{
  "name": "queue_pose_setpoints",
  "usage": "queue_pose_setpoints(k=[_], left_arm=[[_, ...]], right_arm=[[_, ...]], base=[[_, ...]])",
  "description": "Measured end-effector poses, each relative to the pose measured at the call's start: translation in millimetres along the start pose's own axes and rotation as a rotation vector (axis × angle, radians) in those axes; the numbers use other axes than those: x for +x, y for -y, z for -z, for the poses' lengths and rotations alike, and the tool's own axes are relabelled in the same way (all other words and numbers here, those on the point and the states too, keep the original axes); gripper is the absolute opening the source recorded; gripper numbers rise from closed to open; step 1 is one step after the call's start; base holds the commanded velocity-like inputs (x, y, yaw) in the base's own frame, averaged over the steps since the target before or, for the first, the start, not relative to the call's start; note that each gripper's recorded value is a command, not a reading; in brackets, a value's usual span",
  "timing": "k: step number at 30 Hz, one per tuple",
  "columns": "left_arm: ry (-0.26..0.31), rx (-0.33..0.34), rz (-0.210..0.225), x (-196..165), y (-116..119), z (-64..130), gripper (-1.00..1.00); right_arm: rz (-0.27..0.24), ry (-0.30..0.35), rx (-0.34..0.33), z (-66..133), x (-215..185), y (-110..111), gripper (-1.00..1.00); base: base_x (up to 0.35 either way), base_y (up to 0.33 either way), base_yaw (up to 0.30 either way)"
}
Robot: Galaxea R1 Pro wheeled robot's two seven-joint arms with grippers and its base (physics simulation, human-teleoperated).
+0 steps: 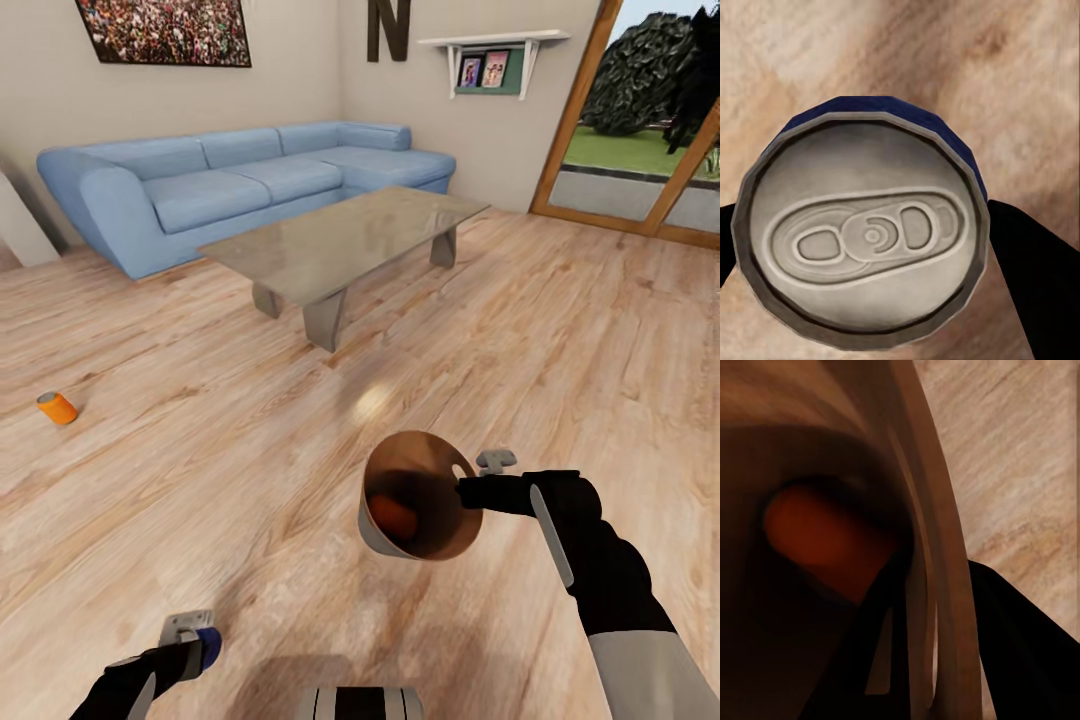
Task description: Put the three can of soda from the living room inside the tash can in the kitchen.
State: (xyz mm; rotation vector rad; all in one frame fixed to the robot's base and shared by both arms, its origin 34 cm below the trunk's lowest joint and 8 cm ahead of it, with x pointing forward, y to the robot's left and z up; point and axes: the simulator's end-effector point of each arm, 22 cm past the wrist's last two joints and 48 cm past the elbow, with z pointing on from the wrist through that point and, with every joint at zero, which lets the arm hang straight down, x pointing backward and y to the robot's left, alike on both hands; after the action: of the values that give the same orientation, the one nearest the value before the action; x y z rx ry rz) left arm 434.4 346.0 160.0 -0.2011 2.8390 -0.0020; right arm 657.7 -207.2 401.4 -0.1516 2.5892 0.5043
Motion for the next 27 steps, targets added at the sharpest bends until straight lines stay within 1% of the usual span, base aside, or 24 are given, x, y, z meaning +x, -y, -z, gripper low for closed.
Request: queue_pose_setpoints(k=[3,4,5,6,8,9,11,14,17,20,21,22,23,24,25,26,27], left_arm=[[0.022,0.008,0.007,-27,4,3.5,-1.00],[0.024,0.013,0.012,-43,6,5.1,-1.00],[0.031,0.019,0.015,-70,9,8.0,-1.00],[0.046,0.025,0.018,-84,11,10.7,-1.00],[0.064,0.032,0.017,-102,14,15.4,-1.00],[0.068,0.042,0.022,-116,18,19.2,-1.00],[0.069,0.055,0.026,-133,22,25.4,-1.00],[0.086,0.110,0.032,-176,39,41.4,-1.00],[0.110,0.150,0.035,-218,51,60.2,-1.00],[0.130,0.187,0.037,-263,63,85.6,-1.00],[0.152,0.224,0.035,-295,73,105.7,-1.00],[0.169,0.245,0.041,-311,77,116.8,-1.00],[0.182,0.259,0.032,-327,78,129.5,-1.00],[0.196,0.284,0.037,-338,82,140.0,-1.00],[0.208,0.296,0.033,-349,84,149.5,-1.00],[0.231,0.326,0.027,-368,89,166.9,-1.00],[0.262,0.366,0.027,-391,96,188.4,-1.00]], right_arm=[[0.005,0.011,-0.002,5.3,-5,-3,-1.00],[0.006,0.014,-0.003,6.9,-6,-4,-1.00],[0.008,0.017,-0.003,8.4,-7,-5,-1.00],[0.010,0.020,-0.002,10.4,-9,-5,-1.00],[0.013,0.027,-0.001,13.8,-11,-6,-1.00],[0.015,0.029,0.001,15.5,-12,-7,-1.00],[0.018,0.034,0.003,18.8,-15,-7,-1.00],[0.020,0.039,0.010,25.4,-17,-3,-1.00],[0.037,0.046,0.038,34.0,-21,6,-1.00],[0.045,0.053,0.052,41.9,-24,12,-1.00],[0.030,0.039,0.043,41.3,-20,15,-1.00],[0.030,0.035,0.051,42.5,-20,18,-1.00],[0.025,0.021,0.058,41.9,-15,24,-1.00],[0.028,0.012,0.074,42.5,-13,29,-1.00],[0.031,0.004,0.088,43.0,-11,35,-1.00],[0.021,-0.012,0.093,41.5,-8,40,-1.00],[0.016,-0.026,0.097,39.6,-9,44,-1.00]], base=[[0.000,0.000,0.000],[0.000,0.000,0.000],[0.000,0.000,0.000],[0.000,0.000,0.000],[0.000,0.000,0.000],[0.000,0.000,0.000],[0.000,0.000,0.000],[0.000,0.000,0.000],[0.000,0.000,0.000],[0.000,0.000,0.000],[0.000,0.000,0.000],[0.000,0.000,0.000],[0.000,0.000,0.000],[0.000,0.000,0.000],[0.000,0.000,0.000],[0.000,0.000,0.000],[0.000,0.000,0.000]])
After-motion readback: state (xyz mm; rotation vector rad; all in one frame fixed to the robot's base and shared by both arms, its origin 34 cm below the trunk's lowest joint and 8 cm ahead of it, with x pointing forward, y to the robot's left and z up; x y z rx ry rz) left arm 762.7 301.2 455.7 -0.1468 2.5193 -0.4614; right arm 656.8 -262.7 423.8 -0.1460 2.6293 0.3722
